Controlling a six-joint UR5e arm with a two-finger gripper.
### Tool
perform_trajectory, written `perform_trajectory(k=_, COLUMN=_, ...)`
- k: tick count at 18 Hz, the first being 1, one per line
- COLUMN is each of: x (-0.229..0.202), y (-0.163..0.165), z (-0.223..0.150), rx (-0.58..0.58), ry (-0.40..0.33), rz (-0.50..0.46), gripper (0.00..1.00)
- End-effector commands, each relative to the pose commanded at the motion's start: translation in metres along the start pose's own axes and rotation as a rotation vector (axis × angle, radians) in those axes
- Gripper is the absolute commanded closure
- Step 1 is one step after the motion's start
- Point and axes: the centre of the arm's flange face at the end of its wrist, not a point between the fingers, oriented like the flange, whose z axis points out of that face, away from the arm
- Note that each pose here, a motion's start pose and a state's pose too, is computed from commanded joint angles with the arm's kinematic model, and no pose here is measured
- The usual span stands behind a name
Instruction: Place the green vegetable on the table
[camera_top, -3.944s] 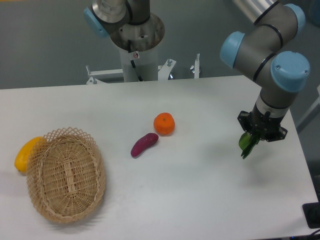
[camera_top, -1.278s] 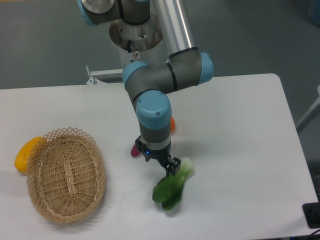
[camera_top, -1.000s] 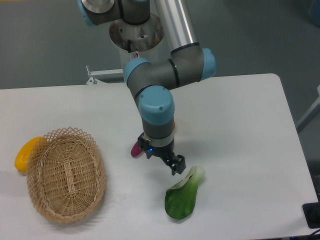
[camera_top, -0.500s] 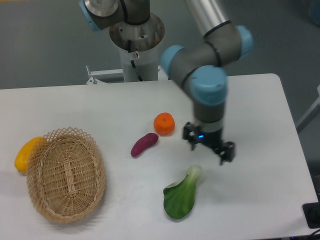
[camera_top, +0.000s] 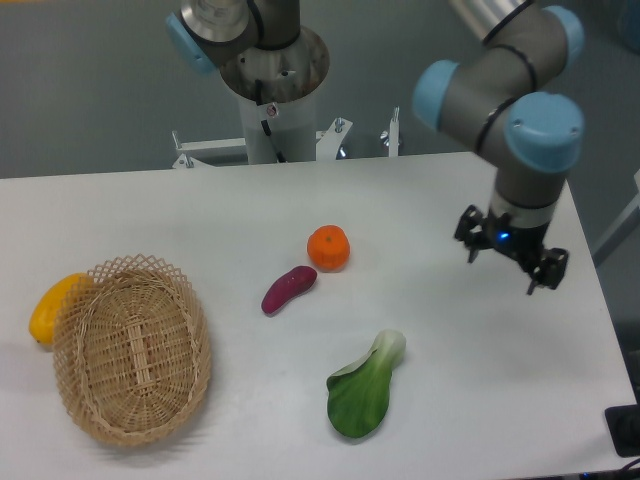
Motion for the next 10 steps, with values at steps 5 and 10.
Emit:
perform_trajectory(k=5, x=-0.01, y=0.029, z=0.001, rx=0.0, ry=-0.001, rz=0.034, gripper=0.0)
perform_trajectory(k=10, x=-0.01, y=0.031, z=0.003, rx=0.001, ry=0.0, rz=0.03, gripper=0.0)
